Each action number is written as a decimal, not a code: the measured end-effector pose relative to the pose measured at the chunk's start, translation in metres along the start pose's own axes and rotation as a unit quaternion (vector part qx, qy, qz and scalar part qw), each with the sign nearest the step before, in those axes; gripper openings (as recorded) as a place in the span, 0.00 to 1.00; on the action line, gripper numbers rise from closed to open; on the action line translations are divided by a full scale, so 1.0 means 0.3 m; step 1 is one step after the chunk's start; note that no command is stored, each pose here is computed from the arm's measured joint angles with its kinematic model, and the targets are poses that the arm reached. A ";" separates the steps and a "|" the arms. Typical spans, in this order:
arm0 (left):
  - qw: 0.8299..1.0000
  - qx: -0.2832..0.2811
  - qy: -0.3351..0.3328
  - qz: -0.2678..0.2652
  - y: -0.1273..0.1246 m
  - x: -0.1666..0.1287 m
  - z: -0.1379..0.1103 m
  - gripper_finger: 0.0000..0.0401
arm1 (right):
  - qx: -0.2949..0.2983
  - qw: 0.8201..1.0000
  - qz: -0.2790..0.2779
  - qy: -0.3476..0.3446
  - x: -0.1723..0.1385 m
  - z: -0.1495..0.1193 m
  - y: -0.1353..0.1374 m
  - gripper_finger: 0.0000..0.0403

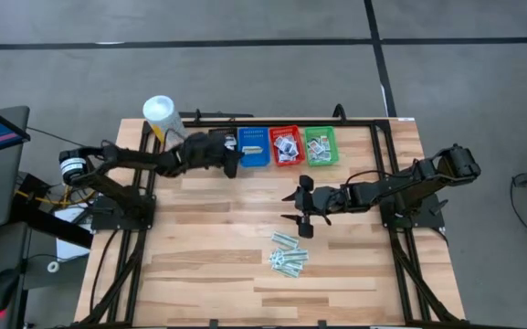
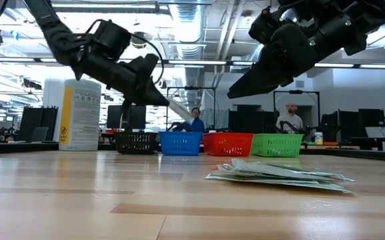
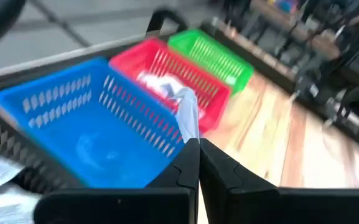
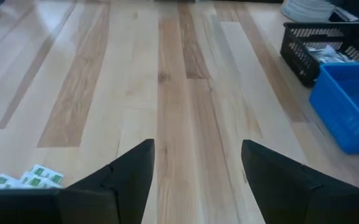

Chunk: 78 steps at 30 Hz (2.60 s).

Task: Pick & Place First Aid Supplies
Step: Put the green pad into the blue bin

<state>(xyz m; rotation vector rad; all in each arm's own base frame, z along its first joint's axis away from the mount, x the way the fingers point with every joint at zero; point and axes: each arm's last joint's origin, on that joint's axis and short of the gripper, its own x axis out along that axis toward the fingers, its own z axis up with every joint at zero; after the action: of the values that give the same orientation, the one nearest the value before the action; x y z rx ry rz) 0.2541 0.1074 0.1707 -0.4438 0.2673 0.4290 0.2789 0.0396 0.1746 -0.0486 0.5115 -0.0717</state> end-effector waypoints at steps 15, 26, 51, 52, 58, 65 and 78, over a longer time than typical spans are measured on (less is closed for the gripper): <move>0.981 0.105 0.162 0.032 -0.006 0.000 0.294 0.01 | -0.004 1.000 0.008 -0.001 0.000 0.001 0.001 0.58; 0.975 0.094 0.203 0.008 0.010 0.061 0.271 0.01 | -0.005 1.000 0.008 -0.001 0.000 0.001 0.001 0.58; 0.966 0.106 0.234 -0.010 0.022 0.105 0.224 0.02 | -0.005 1.000 0.008 0.000 0.000 0.000 0.001 0.58; 0.967 0.110 0.231 -0.007 0.019 0.107 0.224 0.02 | -0.005 1.000 0.008 0.000 0.000 0.000 0.001 0.58; 0.970 0.115 0.215 0.006 0.022 0.110 0.233 0.03 | -0.013 1.000 0.008 0.000 0.000 0.000 0.001 0.58; 0.973 0.085 0.214 0.011 0.018 0.111 0.233 0.04 | -0.013 1.000 0.008 0.000 0.000 0.000 0.001 0.58; 0.946 0.186 0.245 -0.104 -0.235 0.104 0.127 0.03 | -0.041 0.997 0.043 0.048 -0.012 -0.035 0.045 0.58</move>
<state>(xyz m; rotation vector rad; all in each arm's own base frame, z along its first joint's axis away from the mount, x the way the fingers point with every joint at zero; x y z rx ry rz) 0.3194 0.0783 0.2183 -0.1970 0.7628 0.0485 0.2715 0.0531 0.1663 -0.1033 0.6114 0.0307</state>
